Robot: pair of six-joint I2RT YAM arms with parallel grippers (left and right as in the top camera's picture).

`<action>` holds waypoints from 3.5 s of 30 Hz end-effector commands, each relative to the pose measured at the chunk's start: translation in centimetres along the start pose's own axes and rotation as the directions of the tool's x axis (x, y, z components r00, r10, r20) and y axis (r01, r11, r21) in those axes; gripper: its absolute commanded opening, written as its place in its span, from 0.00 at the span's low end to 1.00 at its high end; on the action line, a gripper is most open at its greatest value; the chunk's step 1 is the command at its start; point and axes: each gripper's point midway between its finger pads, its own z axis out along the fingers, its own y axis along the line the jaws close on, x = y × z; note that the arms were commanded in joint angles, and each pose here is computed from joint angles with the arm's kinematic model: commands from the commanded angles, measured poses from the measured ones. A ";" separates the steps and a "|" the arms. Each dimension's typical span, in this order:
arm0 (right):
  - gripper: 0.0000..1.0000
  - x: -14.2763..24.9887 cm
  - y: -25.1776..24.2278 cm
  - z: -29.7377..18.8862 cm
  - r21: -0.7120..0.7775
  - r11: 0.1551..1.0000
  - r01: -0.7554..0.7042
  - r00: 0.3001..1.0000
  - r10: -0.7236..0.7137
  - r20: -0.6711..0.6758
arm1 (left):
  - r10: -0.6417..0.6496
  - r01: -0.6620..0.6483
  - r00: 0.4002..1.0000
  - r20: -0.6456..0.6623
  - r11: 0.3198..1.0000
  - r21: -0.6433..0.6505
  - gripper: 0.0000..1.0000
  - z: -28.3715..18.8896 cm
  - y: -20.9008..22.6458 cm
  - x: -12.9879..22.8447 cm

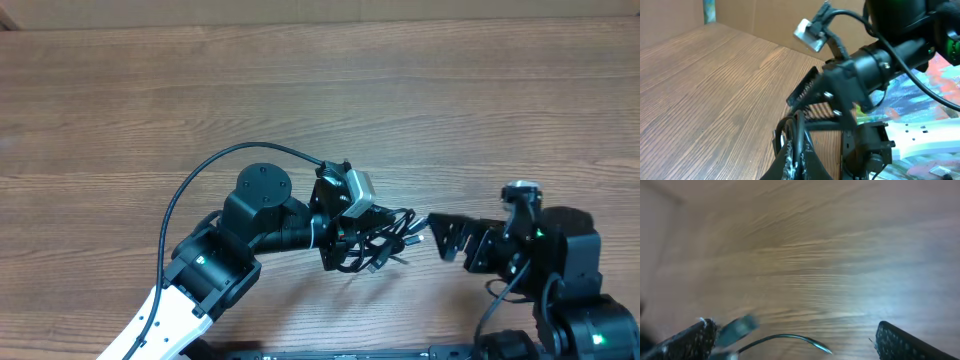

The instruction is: Untangle cables

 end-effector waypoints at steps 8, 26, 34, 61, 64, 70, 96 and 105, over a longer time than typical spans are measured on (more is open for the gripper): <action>0.97 1.0 10.8 -4.5 -0.527 0.617 0.584 0.804 -0.530 0.270 | 0.110 -0.117 0.992 0.054 0.981 0.153 0.04 -1.4 -2.6 -1.6; 0.04 2.3 13.1 -6.8 -0.643 0.432 0.633 0.750 -0.548 0.370 | 0.147 -0.173 0.983 0.109 0.938 0.302 0.63 -2.0 -5.2 -2.5; 0.04 0.4 12.7 -6.0 -0.583 0.517 0.626 0.771 -0.523 0.363 | -0.354 0.351 0.930 0.093 0.935 0.048 1.00 -4.9 3.3 -2.8; 0.04 -14.2 15.1 -10.8 -0.681 0.716 0.155 0.872 0.225 0.434 | -0.901 0.889 0.431 0.047 0.433 0.148 0.85 -7.0 4.3 -4.0; 0.04 -14.0 15.7 -10.5 -0.716 0.684 0.140 0.895 0.222 0.386 | -0.902 0.889 0.428 0.053 0.431 0.154 0.94 -6.3 3.9 -4.4; 0.04 -12.9 16.3 -9.4 -0.757 0.644 0.112 0.940 0.177 0.290 | -0.903 0.888 0.423 0.081 0.431 0.163 0.94 -5.7 3.7 -5.0; 0.04 -10.1 15.7 -6.0 -0.768 0.640 0.015 0.991 0.094 0.098 | -0.890 0.840 0.432 0.147 0.456 0.293 0.39 -6.5 3.0 -9.3; 0.04 -7.9 14.2 -4.0 -0.706 0.698 0.121 0.991 -0.039 0.131 | -0.850 0.802 0.503 0.159 0.527 0.282 0.04 -6.5 2.8 -9.3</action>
